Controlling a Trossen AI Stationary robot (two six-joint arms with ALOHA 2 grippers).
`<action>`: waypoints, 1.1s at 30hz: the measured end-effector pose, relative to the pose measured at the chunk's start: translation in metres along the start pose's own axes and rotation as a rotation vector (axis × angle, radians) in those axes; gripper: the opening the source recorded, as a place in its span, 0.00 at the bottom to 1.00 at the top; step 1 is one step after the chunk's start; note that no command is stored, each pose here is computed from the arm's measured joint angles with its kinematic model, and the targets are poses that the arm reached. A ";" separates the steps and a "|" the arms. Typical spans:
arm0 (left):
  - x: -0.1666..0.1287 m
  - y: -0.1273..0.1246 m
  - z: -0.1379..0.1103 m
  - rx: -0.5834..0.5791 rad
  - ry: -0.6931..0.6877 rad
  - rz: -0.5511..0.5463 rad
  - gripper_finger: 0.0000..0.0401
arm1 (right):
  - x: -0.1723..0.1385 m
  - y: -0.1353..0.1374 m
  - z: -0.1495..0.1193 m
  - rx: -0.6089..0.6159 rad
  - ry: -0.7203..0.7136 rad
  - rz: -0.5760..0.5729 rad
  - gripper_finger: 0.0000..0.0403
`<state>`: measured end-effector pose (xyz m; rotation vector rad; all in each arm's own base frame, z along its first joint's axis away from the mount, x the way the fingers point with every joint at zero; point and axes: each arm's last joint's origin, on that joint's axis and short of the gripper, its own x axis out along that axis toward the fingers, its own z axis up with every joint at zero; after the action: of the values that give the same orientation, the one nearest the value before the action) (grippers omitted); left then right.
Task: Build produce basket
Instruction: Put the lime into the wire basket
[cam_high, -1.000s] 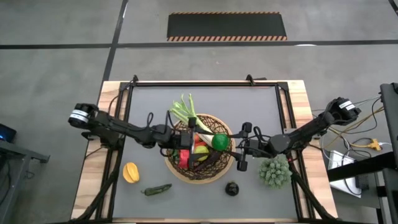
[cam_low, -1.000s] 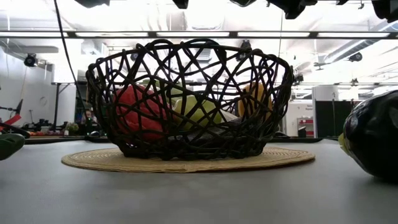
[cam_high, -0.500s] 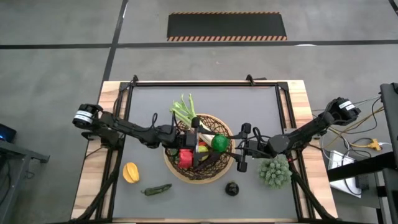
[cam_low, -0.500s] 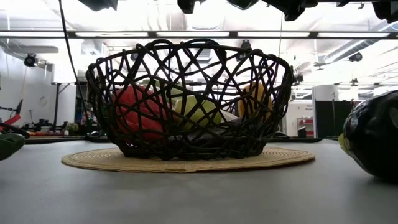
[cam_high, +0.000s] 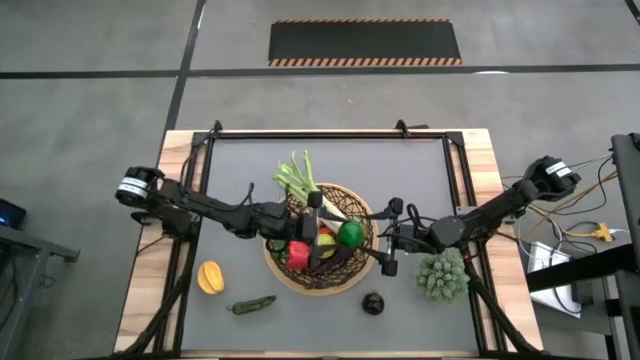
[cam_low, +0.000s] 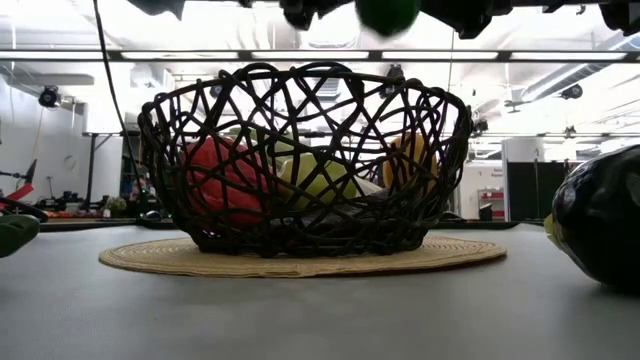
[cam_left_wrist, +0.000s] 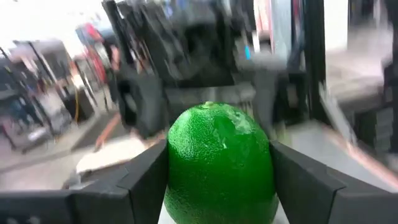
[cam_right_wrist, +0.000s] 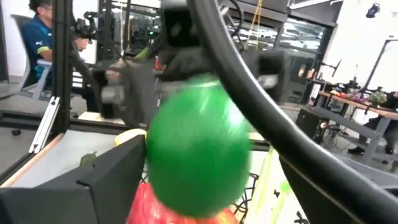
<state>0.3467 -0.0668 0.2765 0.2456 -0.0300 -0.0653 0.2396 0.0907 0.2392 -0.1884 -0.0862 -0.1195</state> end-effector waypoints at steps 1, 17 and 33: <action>-0.001 -0.001 -0.002 0.017 0.044 -0.011 0.58 | -0.001 -0.001 0.002 0.009 0.002 -0.006 0.88; -0.018 0.003 0.005 0.085 0.564 0.013 0.58 | -0.022 -0.019 0.019 0.017 0.169 -0.015 0.91; -0.035 0.016 0.016 0.030 0.932 0.049 0.58 | -0.034 -0.025 0.016 0.000 0.268 -0.007 0.91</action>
<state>0.3118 -0.0523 0.2949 0.2861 0.8905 0.1031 0.2017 0.0730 0.2560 -0.1704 0.1800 -0.1503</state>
